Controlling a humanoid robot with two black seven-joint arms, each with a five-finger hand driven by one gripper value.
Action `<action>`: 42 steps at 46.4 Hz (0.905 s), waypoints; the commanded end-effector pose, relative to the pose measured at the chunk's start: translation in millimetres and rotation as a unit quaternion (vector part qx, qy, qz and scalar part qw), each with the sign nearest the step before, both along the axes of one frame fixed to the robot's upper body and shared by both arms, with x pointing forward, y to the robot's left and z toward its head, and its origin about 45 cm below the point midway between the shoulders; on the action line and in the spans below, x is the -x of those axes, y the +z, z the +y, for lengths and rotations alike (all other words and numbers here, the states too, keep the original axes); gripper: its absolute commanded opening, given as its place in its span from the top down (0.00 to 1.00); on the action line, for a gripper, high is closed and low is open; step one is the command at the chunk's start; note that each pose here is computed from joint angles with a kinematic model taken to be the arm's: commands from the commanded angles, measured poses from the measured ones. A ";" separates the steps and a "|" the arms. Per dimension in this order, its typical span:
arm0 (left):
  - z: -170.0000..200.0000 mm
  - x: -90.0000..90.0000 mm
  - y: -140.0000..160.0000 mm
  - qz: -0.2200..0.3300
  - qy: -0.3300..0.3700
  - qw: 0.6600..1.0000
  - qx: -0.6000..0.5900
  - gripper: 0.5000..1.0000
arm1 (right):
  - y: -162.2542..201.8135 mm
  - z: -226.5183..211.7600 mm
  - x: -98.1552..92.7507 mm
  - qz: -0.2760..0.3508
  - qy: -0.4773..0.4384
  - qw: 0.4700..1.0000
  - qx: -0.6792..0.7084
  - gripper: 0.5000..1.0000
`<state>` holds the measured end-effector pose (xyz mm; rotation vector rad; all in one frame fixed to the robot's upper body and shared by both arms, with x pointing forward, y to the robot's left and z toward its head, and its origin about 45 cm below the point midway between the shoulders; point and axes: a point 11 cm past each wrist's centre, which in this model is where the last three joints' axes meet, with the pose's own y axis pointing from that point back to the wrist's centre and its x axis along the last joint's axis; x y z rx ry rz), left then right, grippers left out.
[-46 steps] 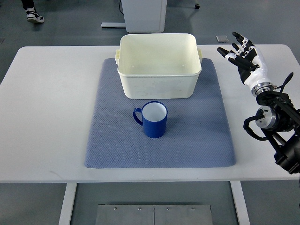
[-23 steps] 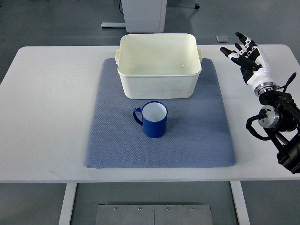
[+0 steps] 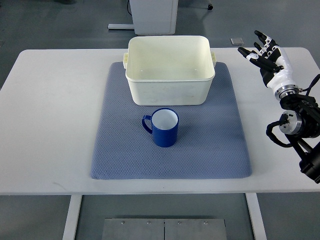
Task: Place cup in box with right hand
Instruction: 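Move the open right hand over the tub toward the blue mug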
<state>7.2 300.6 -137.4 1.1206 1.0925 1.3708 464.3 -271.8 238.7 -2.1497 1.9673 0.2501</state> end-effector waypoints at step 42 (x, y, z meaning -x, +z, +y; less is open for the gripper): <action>0.0 -0.5 0.0 0.000 0.000 1.000 0.000 0.00 | 96.2 94.2 44.4 -0.140 0.288 0.944 0.080 0.00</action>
